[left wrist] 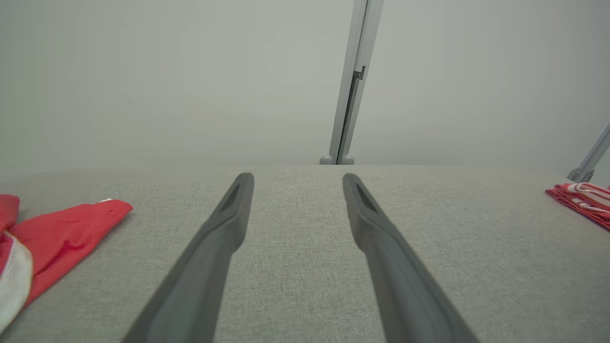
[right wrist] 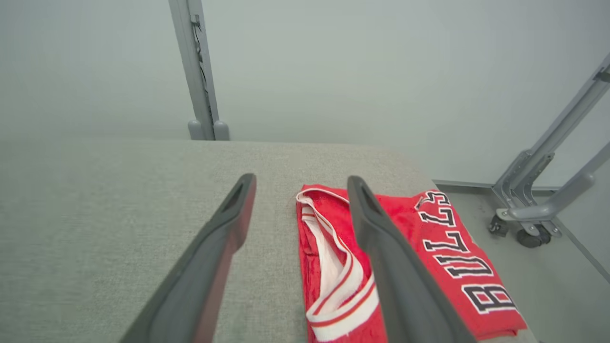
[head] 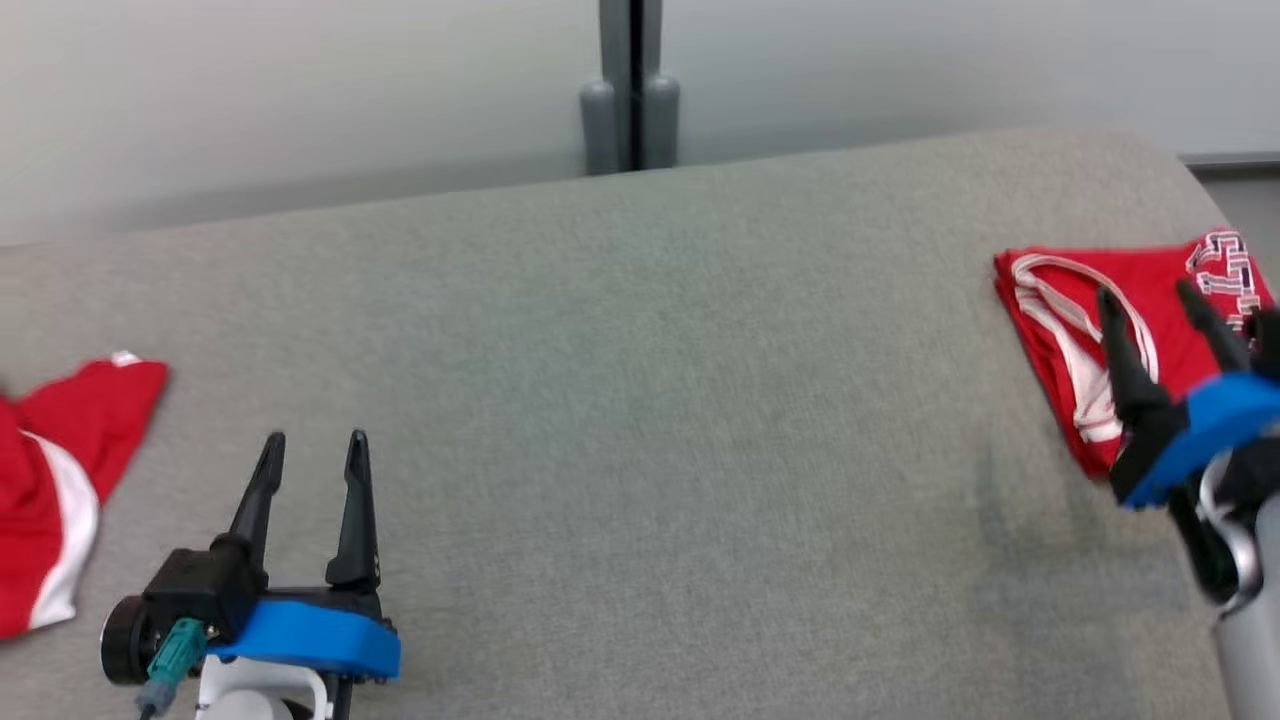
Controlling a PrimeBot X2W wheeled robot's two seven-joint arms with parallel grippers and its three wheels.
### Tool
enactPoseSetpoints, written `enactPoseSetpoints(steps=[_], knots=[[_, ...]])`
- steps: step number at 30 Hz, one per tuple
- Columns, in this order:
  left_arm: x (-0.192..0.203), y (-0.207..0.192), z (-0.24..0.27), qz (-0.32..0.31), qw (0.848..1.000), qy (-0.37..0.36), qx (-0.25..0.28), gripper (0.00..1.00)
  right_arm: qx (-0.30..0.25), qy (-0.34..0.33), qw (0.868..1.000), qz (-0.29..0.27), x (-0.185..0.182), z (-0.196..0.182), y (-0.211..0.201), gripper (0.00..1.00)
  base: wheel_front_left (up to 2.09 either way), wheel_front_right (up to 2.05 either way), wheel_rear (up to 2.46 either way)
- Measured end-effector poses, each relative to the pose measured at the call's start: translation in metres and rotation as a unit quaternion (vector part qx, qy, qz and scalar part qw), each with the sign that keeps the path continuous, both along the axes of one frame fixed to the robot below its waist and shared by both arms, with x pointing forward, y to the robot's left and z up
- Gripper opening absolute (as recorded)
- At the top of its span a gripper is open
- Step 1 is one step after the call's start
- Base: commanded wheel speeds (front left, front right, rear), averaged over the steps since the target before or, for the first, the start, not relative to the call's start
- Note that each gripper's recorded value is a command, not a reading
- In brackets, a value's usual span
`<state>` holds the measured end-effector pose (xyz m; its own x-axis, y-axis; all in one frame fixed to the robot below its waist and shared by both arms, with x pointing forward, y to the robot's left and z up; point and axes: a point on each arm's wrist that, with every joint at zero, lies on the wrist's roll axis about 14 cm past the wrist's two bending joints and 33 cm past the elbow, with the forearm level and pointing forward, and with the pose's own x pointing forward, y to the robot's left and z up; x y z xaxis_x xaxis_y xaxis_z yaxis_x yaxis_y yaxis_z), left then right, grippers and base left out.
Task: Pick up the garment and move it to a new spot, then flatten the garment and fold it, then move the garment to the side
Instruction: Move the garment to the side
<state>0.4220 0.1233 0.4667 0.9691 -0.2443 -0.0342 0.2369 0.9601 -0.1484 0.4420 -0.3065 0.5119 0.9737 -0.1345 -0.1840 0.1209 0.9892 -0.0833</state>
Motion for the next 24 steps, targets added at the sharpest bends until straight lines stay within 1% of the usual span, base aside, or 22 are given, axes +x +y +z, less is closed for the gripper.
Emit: enactPoseSetpoints(steps=[3,6,9,15,21,24], knots=[[-0.012,0.009,0.004,0.012,1.000,-0.004,0.008,1.00,0.027,-0.063,0.997,0.028,-0.015,0.018,0.026,1.00,0.00,0.00,0.00],[-0.025,0.019,0.005,0.028,1.000,-0.003,0.006,1.00,0.041,-0.105,0.993,0.043,-0.030,0.028,0.044,1.00,0.00,0.00,0.00],[-0.035,0.027,0.008,0.044,0.999,-0.004,0.005,1.00,0.063,-0.128,0.988,0.054,-0.046,0.032,0.063,1.00,0.00,0.00,0.00],[-0.051,0.041,0.012,0.066,0.998,-0.009,0.003,1.00,0.092,-0.115,0.987,0.057,-0.072,0.020,0.085,1.00,0.00,0.00,0.00],[-0.058,0.049,0.007,0.077,0.997,-0.004,0.005,1.00,0.102,-0.095,0.988,0.060,-0.083,0.006,0.093,1.00,0.00,0.00,0.00],[-0.059,0.051,0.005,0.078,0.997,-0.001,0.007,1.00,0.102,-0.093,0.988,0.063,-0.083,0.005,0.096,1.00,0.00,0.00,0.00]])
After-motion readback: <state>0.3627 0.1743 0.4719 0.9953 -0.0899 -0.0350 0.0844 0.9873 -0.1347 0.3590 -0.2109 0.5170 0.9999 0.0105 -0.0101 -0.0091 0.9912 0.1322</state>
